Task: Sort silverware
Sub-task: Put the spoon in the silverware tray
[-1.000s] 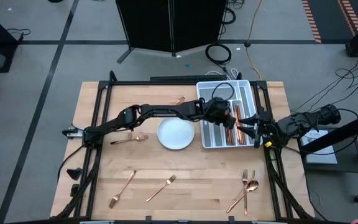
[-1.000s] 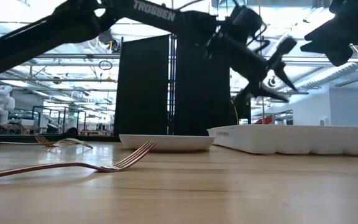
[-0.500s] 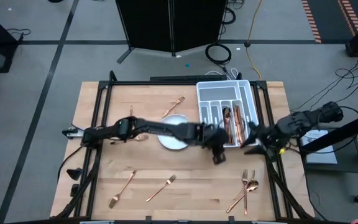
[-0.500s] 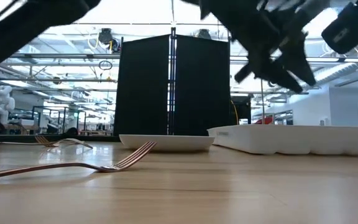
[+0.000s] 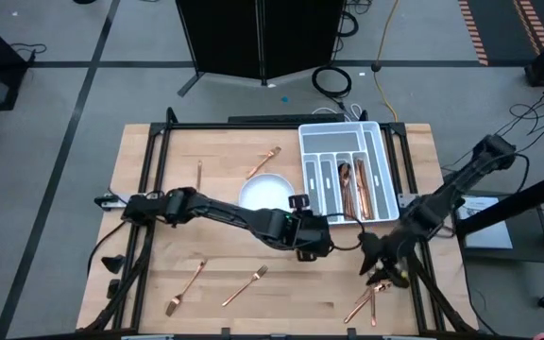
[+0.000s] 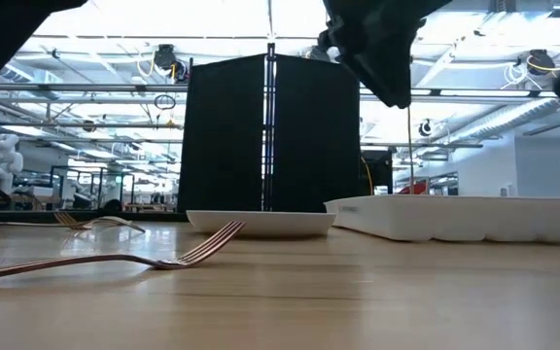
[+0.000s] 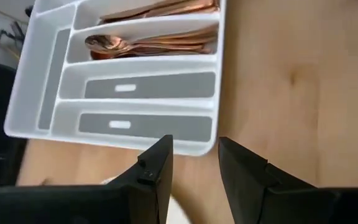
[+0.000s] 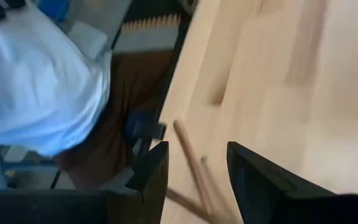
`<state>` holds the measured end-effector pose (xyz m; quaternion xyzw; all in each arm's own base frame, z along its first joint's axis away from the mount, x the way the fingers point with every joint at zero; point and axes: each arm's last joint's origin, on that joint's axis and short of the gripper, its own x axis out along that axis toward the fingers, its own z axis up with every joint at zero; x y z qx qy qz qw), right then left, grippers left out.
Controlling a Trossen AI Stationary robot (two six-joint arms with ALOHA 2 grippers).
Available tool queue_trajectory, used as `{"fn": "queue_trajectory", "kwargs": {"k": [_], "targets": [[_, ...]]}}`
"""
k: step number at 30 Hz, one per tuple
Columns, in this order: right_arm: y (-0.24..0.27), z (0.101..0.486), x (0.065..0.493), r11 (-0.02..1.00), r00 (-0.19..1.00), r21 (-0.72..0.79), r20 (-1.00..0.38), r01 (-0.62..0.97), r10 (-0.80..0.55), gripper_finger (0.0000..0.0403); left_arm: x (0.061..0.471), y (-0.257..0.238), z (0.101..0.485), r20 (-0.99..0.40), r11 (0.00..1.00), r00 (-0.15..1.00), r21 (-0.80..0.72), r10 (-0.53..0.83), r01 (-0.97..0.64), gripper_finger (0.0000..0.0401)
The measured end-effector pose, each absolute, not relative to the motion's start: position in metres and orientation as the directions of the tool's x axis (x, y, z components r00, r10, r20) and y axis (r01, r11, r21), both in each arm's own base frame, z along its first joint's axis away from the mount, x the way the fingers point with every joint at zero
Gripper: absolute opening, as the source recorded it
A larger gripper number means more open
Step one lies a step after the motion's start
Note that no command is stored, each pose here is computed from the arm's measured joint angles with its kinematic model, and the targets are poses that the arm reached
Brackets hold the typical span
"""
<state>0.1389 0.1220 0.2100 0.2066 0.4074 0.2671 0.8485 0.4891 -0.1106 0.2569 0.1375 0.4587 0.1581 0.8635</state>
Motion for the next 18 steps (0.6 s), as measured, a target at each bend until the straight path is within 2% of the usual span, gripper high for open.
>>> {"fn": "queue_trajectory", "kwargs": {"k": [3,7,11,14,18], "targets": [[0.141,0.197,0.144,0.754,0.474,0.600,-0.599,-0.267,0.645,0.0155,0.481,-0.112,0.273,-0.739,0.903,0.544,0.422,0.398,-0.087,0.0123],[0.172,0.186,0.148,0.701,0.403,0.623,-0.576,-0.347,0.711,0.0155,0.460,-0.111,0.323,-0.689,0.903,0.620,0.424,0.374,-0.073,0.0123],[0.198,0.172,0.149,0.713,0.319,0.586,-0.641,-0.384,0.698,0.0155,0.435,-0.111,0.355,-0.626,0.920,0.706,0.381,0.330,-0.092,0.0123],[0.212,0.159,0.150,0.732,0.264,0.555,-0.695,-0.395,0.669,0.0155,0.421,-0.115,0.356,-0.582,0.940,0.767,0.331,0.271,-0.081,0.0123],[0.223,0.142,0.152,0.755,0.214,0.512,-0.750,-0.410,0.626,0.0155,0.410,-0.118,0.332,-0.528,0.954,0.821,0.293,0.219,-0.066,0.0123]]}}
